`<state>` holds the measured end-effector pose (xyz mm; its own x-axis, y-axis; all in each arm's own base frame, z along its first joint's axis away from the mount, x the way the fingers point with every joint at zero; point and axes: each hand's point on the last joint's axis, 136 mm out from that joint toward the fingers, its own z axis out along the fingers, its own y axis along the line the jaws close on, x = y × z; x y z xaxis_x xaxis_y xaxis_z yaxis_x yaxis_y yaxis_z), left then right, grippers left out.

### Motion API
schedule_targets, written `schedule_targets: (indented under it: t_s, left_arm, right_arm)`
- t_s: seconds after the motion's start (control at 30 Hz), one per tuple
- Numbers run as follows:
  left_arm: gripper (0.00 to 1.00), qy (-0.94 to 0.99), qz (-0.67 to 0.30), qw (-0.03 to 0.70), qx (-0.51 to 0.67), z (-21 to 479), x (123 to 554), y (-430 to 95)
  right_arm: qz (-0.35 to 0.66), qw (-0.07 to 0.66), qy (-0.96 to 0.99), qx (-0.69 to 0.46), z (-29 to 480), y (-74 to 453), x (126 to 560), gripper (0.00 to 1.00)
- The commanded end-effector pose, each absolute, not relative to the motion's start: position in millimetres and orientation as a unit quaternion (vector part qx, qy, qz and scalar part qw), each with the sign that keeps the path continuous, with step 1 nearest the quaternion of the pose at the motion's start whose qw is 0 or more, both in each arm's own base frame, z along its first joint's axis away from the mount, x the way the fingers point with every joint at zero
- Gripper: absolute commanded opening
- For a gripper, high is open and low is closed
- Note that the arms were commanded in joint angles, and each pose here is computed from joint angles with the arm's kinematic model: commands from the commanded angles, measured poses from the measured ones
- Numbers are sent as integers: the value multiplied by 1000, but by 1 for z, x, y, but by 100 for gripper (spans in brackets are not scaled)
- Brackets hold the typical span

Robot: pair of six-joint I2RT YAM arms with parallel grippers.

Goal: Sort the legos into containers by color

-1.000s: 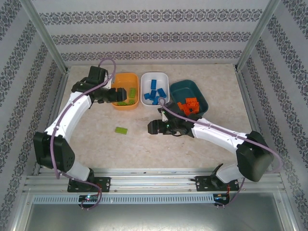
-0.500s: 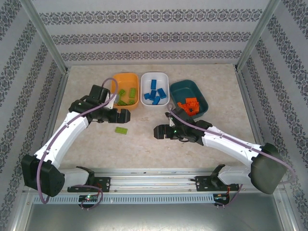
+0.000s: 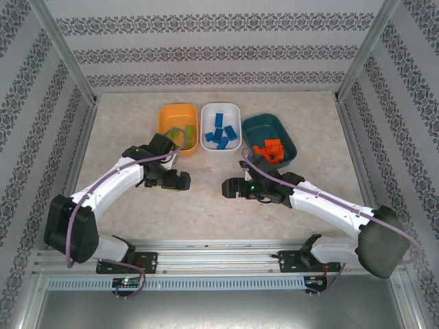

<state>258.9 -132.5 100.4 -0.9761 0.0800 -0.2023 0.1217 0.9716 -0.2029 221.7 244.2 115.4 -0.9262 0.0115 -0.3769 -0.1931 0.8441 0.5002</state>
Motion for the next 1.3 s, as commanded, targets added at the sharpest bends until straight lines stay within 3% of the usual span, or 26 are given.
schedule_targets:
  t_s: [0.0, 1.27]
  left_arm:
    - [100, 991, -73, 105, 40, 93, 267, -126]
    - [90, 996, 10, 43, 72, 28, 292, -119]
  right_arm:
    - [266, 184, 945, -46, 107, 239, 223, 86]
    - [262, 174, 948, -39, 98, 237, 221, 86]
